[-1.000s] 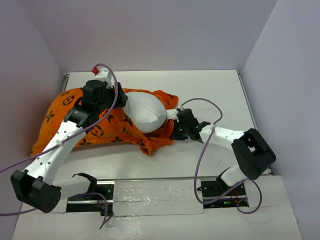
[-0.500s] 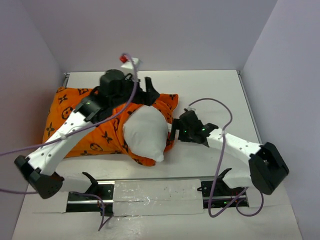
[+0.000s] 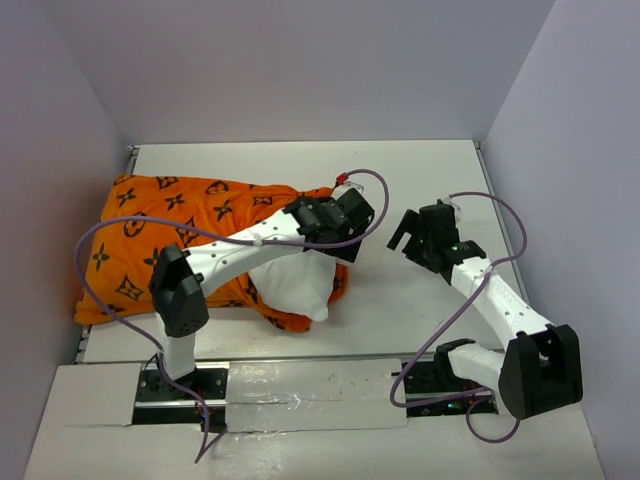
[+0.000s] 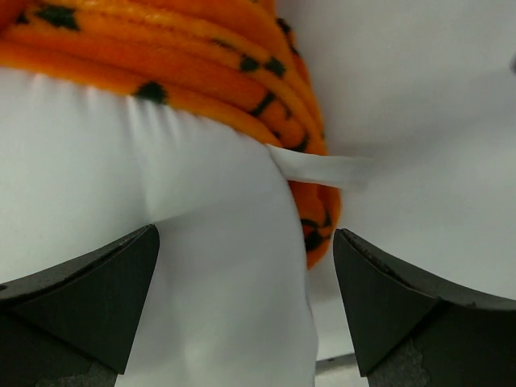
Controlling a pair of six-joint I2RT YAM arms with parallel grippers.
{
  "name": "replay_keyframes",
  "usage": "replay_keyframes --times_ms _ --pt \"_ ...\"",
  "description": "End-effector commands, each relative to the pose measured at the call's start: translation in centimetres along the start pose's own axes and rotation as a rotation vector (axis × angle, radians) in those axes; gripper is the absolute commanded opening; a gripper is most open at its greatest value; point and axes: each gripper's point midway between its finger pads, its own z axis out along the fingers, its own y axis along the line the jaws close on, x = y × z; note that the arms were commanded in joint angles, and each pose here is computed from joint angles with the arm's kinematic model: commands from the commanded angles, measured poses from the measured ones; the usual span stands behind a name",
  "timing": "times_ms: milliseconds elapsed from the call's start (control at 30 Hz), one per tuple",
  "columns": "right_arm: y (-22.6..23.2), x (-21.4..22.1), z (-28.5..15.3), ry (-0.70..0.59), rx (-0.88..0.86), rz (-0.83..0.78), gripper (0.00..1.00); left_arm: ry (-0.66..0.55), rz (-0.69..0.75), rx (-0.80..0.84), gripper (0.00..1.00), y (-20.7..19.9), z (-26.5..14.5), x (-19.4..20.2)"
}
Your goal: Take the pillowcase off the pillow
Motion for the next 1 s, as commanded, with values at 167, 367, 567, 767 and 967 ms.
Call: replay_keyframes --times_ms 167,367,567,767,967 --pt "1.0 -2.1 -0.5 -0.068 -0.061 0.017 1.0 0.164 0.145 -0.51 0.99 7.4 2.7 5.7" --pt "2.0 -2.2 0.3 -0.063 -0.099 0.034 1.0 0.279 0.158 -0.407 0.95 6.6 7.9 10.0" --pt "3.6 -2.9 0.4 -0.074 -0.174 0.021 1.0 0.238 0.056 -0.522 0.0 11.7 8.7 8.6" --pt "8.9 -4.5 -0.5 -0.098 -0.418 -0.088 1.0 -0.225 -0.059 -0.18 0.0 8.5 -2.7 -4.6" --pt "16.3 -9.2 -2.5 -0.196 -0.708 -0.088 1.0 -0.418 -0.089 -0.061 0.0 9.9 -10.5 -7.0"
